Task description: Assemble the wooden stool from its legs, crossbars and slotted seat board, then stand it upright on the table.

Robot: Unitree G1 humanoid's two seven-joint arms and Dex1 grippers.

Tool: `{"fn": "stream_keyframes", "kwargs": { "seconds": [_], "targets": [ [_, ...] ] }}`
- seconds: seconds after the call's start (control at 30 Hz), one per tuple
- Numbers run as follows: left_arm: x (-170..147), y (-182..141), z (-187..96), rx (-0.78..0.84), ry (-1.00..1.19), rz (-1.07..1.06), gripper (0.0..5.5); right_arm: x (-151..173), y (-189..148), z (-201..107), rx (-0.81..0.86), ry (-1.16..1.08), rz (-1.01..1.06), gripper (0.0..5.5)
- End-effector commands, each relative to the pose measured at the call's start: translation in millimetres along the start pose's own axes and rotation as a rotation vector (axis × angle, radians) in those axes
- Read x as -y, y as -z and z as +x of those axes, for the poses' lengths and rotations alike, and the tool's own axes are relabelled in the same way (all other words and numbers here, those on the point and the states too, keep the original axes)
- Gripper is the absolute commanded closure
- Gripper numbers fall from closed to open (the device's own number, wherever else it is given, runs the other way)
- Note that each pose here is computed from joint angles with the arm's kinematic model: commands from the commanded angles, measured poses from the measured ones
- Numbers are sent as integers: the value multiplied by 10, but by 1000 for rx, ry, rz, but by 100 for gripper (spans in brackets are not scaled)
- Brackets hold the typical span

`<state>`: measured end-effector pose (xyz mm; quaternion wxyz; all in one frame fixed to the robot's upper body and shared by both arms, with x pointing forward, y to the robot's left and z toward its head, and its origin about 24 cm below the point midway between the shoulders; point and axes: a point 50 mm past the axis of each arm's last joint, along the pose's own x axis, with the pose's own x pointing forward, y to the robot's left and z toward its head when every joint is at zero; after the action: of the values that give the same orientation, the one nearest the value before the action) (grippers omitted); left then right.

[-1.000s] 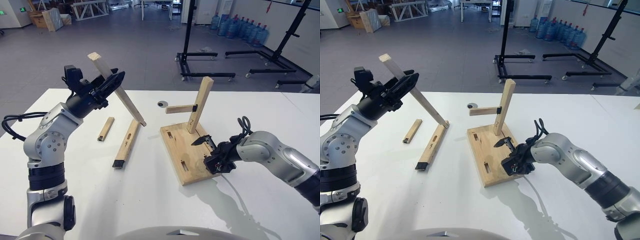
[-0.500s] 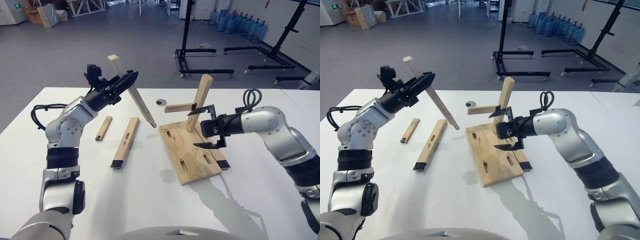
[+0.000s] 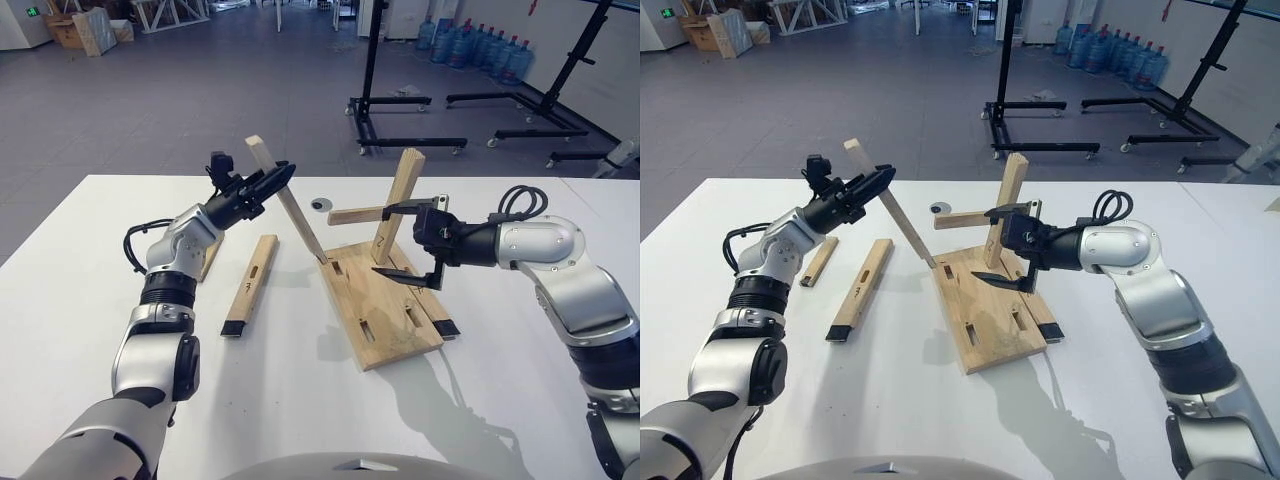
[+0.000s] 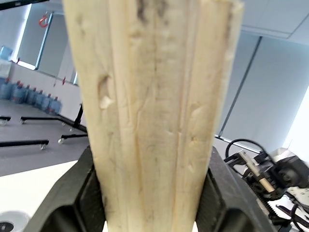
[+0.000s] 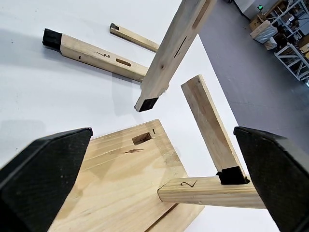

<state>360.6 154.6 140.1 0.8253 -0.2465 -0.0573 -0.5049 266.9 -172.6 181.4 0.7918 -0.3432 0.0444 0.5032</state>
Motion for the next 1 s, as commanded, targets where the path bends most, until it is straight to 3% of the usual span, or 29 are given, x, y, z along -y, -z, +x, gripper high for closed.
{"fn": "stream_keyframes", "kwargs": {
  "seconds": [0.03,0.33,0.57,0.8,1.0],
  "targets": [
    [-40,34,38,-1,-8,16,348,-64,-26,48,25,-20,19,10],
    [24,105,277,-58,61,75,348,-180,-29,137,48,-14,60,10],
    [7,229,291,-79,53,58,348,-246,-3,210,40,-21,80,10],
    [33,101,235,-55,88,66,348,47,371,-172,-238,88,64,10],
    [41,87,232,-6,89,11,348,-37,502,-77,-266,42,71,10]
  ]
}}
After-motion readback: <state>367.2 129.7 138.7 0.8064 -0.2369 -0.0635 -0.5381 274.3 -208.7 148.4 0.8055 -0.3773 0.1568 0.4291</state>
